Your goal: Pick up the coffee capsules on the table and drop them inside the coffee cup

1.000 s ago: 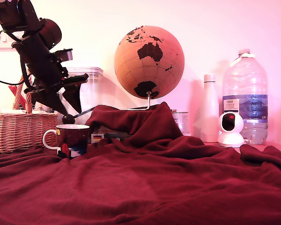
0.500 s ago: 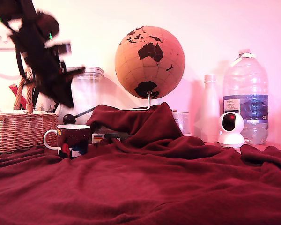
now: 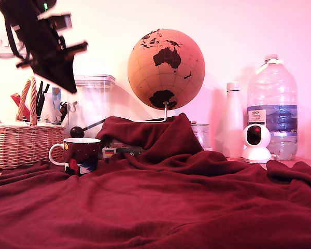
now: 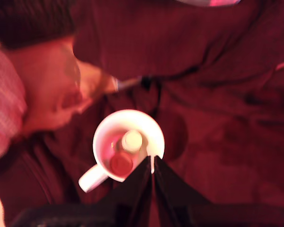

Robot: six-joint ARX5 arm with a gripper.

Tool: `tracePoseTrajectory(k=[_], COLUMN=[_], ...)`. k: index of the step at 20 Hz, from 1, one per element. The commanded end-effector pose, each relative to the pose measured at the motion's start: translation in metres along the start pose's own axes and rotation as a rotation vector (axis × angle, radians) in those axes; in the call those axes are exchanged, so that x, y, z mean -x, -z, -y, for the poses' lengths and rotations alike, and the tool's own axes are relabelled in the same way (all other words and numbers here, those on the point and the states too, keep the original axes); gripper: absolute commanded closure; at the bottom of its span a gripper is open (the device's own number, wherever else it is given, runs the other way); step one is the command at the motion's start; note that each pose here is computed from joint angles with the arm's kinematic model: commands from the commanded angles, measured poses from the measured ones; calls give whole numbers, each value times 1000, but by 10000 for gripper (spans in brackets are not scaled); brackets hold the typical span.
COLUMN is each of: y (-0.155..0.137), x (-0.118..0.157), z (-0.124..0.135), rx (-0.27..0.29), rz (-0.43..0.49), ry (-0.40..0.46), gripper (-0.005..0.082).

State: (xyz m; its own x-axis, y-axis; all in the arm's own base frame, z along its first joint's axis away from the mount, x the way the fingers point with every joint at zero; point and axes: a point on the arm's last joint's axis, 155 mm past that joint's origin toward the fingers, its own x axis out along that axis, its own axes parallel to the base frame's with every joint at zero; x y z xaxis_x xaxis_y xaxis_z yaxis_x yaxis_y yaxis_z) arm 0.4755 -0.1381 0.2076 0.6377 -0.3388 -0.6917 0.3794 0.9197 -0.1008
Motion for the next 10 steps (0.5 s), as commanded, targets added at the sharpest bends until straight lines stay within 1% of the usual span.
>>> tracePoseTrajectory(k=[1,4,8,10], y=[15,36,73,88], x=[8,15,22,26], z=[1,4,8,10], rx=[-3,-8,-16,-6], rz=[0,31,72,96], ry=[-1,-2,-4,-4], gripper=[790,790,790,790])
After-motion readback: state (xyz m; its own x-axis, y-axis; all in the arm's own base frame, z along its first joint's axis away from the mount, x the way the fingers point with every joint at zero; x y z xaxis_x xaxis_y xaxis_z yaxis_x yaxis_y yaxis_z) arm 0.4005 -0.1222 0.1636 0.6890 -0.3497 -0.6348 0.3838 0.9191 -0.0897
